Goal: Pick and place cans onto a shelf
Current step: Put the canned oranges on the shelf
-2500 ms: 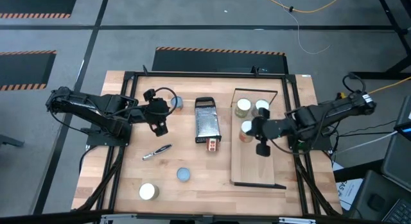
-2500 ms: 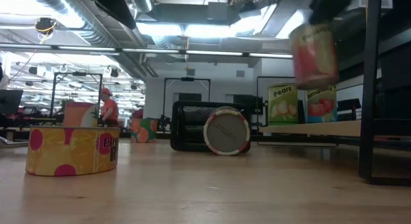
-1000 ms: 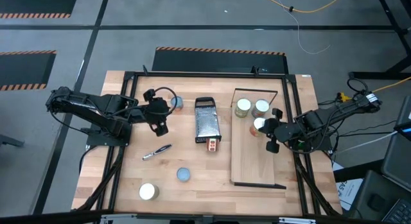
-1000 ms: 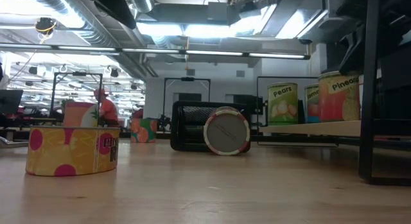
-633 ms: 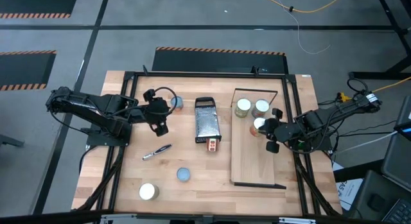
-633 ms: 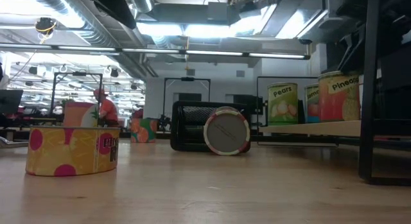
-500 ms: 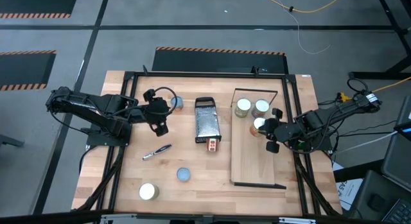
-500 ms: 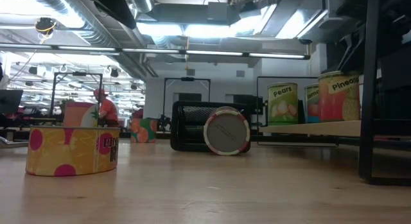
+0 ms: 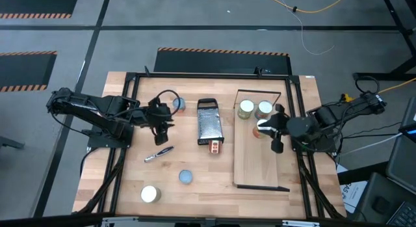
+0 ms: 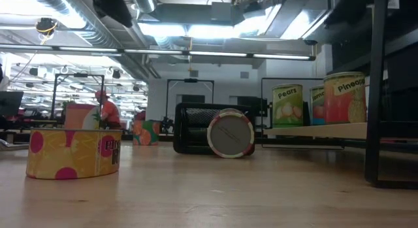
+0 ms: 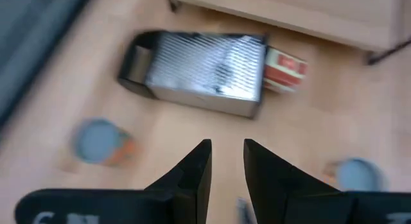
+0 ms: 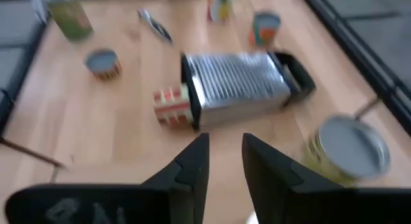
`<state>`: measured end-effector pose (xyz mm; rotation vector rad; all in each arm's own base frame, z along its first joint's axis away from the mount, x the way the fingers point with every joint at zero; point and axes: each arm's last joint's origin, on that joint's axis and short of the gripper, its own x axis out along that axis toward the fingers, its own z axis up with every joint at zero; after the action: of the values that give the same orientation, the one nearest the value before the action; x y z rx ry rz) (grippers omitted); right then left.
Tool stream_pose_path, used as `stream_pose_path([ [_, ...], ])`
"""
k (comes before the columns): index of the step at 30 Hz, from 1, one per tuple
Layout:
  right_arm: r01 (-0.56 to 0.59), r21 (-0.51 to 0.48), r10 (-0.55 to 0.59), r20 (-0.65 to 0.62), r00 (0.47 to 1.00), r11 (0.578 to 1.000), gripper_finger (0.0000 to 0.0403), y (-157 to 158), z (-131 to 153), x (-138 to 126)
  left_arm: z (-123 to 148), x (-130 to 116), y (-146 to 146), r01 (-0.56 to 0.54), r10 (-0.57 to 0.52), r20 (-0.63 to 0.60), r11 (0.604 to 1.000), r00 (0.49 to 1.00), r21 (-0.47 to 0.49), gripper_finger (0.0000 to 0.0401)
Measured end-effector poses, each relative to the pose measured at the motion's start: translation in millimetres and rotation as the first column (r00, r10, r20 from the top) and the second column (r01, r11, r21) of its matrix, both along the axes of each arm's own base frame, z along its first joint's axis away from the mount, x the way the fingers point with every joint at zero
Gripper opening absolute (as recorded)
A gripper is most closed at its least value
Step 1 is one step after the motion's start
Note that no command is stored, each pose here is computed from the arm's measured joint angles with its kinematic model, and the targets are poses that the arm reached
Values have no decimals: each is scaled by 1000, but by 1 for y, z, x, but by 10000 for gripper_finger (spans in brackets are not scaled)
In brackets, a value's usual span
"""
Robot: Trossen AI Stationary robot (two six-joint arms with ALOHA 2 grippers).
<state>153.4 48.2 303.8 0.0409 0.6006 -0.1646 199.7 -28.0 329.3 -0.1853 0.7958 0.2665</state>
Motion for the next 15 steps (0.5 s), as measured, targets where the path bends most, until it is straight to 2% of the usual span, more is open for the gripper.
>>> stream_pose_path([
  [5, -94, -22, 95, 80, 992, 995, 96, 5, 7, 9, -2, -2, -22, 82, -87, -15, 975, 996, -207, 84],
  [10, -172, -27, 173, 102, 980, 985, 96, 11, 7, 19, -11, -3, -61, 105, -131, -60, 941, 990, -323, 79],
  [15, -171, -27, 173, 89, 981, 985, 96, 15, 2, 30, -25, -7, -115, 165, -223, -96, 896, 970, -412, 78],
])
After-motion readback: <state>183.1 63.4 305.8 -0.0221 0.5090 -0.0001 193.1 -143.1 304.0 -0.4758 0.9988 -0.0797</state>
